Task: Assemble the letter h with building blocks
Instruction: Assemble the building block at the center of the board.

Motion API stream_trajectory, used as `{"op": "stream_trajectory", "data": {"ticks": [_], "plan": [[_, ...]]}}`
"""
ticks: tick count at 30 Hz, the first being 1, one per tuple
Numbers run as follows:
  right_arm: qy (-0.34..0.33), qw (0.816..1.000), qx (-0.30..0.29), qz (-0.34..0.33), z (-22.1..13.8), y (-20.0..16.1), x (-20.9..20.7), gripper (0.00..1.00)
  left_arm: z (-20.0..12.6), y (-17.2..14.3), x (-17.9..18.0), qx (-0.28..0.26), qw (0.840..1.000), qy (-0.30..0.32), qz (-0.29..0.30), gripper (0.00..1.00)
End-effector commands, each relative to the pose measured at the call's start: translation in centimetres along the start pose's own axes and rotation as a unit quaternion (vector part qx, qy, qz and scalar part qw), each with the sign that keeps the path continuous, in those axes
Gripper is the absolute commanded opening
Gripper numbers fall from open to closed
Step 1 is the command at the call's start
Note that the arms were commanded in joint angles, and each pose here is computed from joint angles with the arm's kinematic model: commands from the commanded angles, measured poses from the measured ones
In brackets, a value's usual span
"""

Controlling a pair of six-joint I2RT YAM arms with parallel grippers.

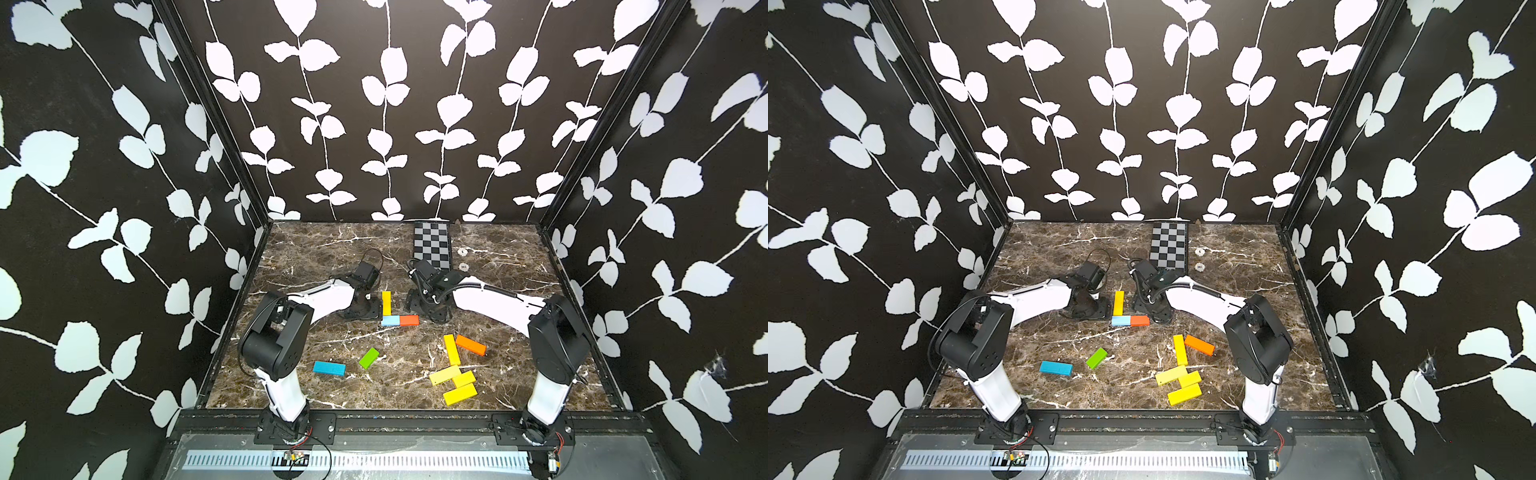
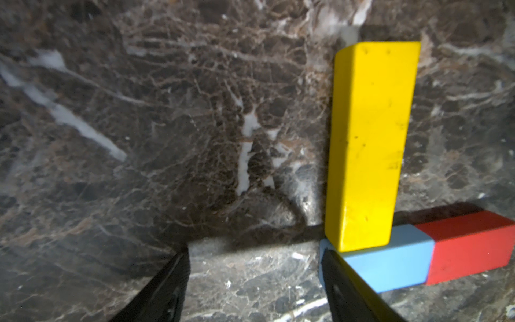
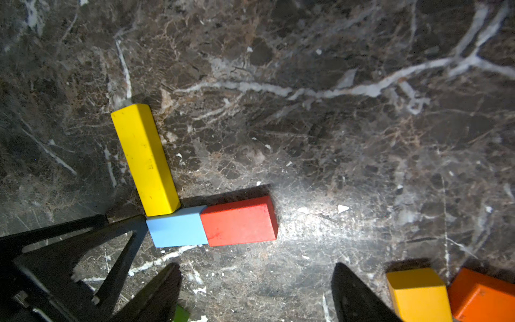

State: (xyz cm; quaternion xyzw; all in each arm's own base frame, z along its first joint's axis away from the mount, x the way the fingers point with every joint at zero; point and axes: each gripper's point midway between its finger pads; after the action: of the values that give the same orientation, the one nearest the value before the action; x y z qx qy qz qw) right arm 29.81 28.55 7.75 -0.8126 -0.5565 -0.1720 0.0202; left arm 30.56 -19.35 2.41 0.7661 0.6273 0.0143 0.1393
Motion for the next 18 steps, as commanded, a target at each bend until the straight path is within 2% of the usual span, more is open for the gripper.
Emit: {"op": "stream_trajectory", "data": {"ticks": [1, 11, 18], "plan": [[-0.006, 1.000, -0.013, 0.003, -1.3, 0.2, -0.7, 0.83, 2.2, -2.6, -0.5, 0.051, 0.999, -0.018, -0.001, 0.77], [0.001, 1.000, -0.017, -0.005, -2.3, 0.3, -0.6, 0.83, 1.9, -2.3, -0.3, 0.042, 0.999, -0.008, 0.001, 0.78], [-0.003, 1.000, -0.013, -0.012, -2.6, -0.7, -2.5, 0.82, 1.3, -2.3, 0.6, 0.041, 0.999, 0.015, 0.001, 0.78]]}}
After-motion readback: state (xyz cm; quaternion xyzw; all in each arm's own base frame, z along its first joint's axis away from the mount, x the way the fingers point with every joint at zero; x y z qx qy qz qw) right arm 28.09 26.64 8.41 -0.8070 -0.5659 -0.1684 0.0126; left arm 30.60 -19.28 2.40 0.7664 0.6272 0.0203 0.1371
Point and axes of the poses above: each gripper's point midway between its finger pads, its own z axis out along the fingers, its own x axis along the line the jaws close on, y = z × x, and after that the axes turned 7 degrees about z, right-handed
